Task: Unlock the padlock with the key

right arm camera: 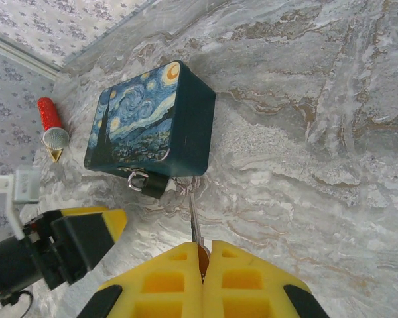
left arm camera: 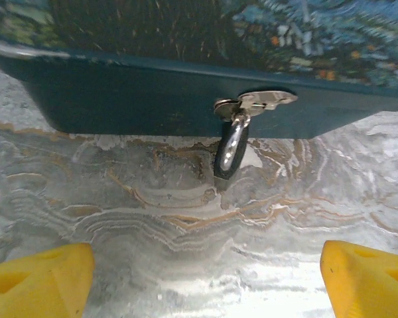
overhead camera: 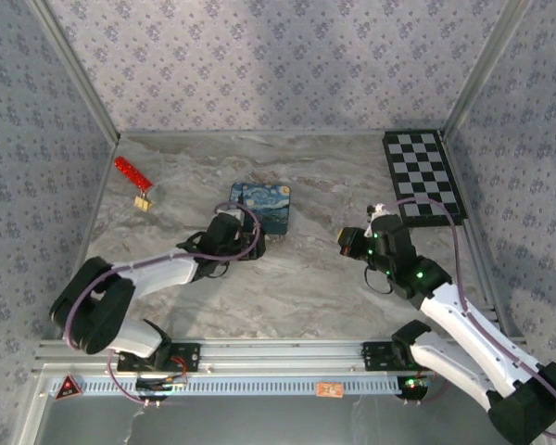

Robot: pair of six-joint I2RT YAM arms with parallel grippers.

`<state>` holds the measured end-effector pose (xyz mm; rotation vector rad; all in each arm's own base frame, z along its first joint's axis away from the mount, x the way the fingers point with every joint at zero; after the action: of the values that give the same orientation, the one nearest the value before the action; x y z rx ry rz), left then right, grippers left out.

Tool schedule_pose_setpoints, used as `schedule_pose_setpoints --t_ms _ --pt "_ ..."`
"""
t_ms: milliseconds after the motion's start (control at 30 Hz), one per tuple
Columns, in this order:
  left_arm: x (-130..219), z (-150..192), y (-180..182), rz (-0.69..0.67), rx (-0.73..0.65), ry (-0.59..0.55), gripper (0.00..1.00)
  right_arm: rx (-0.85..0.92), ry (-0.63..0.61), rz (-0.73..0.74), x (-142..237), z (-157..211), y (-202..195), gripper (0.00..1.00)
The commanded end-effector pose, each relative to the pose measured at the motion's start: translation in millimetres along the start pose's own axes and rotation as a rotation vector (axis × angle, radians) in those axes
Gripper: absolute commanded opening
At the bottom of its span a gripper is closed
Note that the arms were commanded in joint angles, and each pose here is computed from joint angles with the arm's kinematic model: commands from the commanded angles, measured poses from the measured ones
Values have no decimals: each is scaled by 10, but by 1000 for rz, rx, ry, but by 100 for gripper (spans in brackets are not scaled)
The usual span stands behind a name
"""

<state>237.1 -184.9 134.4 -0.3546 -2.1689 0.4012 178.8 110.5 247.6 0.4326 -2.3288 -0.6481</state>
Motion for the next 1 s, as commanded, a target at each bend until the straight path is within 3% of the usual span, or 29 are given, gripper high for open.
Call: schedule_pose_setpoints --t_ms 0,600,967 --pt "-78 -193 -208 99 17 -62 84 9 -6 -5 54 34 -13 0" --pt "-537 -195 -337 62 -14 -39 58 10 10 -4 24 64 -37 0" --pt "-576 -179 -324 5 -60 7 39 6 10 -2 26 64 -44 0"
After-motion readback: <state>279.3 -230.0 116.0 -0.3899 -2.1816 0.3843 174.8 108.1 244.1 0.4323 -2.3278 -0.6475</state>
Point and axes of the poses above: each hand's point on the last joint's axis, 136 mm out from that joint toward the fingers, its own x axis back along the fingers, its own y axis along the line the jaws close on, z = x × y, the point moved 10 cm from there along x, back along the fingers, and after that the axes turned 4 degrees about x, right-handed, at the moved point
